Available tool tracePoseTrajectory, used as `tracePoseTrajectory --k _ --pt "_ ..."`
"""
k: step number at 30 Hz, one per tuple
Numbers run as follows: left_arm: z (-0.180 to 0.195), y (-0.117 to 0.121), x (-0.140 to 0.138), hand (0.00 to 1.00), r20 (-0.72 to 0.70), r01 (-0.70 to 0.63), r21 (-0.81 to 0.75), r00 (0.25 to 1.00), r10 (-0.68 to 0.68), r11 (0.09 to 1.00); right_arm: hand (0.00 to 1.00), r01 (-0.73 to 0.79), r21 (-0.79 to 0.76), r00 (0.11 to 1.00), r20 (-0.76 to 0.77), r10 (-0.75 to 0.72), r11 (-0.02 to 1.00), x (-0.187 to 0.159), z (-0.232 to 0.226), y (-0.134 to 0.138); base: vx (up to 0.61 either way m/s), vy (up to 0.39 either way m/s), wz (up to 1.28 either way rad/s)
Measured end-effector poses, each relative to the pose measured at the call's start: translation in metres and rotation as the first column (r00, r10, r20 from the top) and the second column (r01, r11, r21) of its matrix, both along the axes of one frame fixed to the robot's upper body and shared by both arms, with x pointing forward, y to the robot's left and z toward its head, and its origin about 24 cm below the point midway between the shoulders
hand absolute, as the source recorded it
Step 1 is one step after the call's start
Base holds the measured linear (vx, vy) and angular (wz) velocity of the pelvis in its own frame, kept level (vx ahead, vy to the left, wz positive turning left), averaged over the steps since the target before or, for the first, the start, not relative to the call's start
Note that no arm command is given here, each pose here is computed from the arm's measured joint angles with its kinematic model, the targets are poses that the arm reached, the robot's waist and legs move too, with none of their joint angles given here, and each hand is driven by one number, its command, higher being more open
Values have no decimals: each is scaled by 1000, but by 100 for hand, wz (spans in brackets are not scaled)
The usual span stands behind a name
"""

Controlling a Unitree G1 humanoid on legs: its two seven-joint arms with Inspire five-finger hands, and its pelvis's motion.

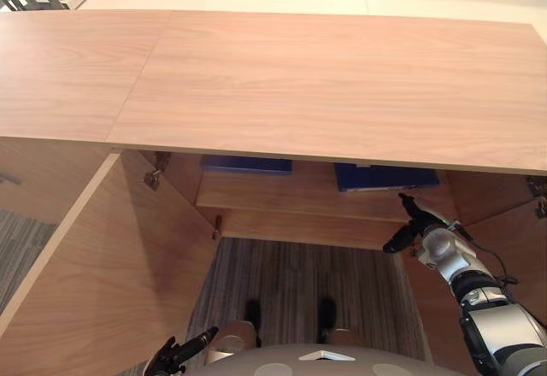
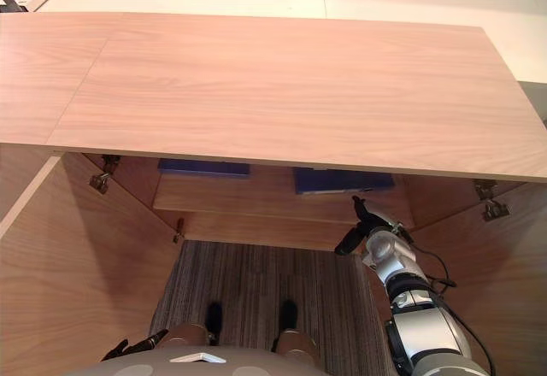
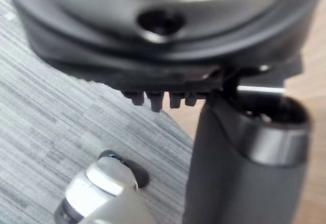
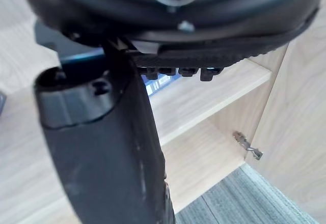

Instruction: Walk over to the cabinet, pick up the folder, carry it to the office cabinet, place the folder inside the office cabinet, then close the office cabinet door

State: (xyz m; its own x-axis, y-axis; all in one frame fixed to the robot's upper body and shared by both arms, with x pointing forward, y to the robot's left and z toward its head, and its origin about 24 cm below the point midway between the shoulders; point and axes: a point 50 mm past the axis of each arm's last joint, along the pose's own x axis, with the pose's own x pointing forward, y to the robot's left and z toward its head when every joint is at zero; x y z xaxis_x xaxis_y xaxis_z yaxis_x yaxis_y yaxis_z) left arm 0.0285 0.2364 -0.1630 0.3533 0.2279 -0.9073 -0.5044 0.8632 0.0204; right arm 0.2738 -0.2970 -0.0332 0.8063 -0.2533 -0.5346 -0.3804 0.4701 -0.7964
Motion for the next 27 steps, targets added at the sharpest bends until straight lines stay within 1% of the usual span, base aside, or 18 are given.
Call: tracePoseTrajectory --k 2,5,8,10,12,15,19,23,27 --pt "0 -2 3 100 8 14 -5 1000 -14 1000 100 -18 -9 1000 2 19 1000 4 2 3 -37 28 -8" --pt "0 -13 17 100 48 26 -21 999 -25 999 100 -49 -14 998 50 49 999 16 13 9 -119 61 -20" --pt "1 -22 29 100 93 11 -43 996 -7 999 100 -115 -35 987 108 118 993 34 30 23 -119 49 -11" --pt "2 -26 41 100 127 10 -48 992 -4 999 100 -178 -56 965 184 185 983 53 52 38 -172 85 -14" --pt "4 -27 46 100 148 1 -52 989 7 999 100 -223 -80 941 243 236 971 66 70 50 -175 87 -12" --pt "4 -33 49 100 167 -26 -71 985 37 997 100 -259 -173 890 338 304 950 87 105 63 -150 53 -8" --pt "5 -38 53 100 183 -58 -84 980 72 995 100 -235 -222 858 411 309 946 102 137 66 -103 30 1" --pt "6 -39 59 100 197 -106 -98 972 124 990 100 -165 -288 812 503 296 943 110 178 52 -97 22 3" --pt "6 -39 60 100 197 -125 -100 970 142 987 100 -125 -285 803 533 266 950 112 191 46 -54 7 1"
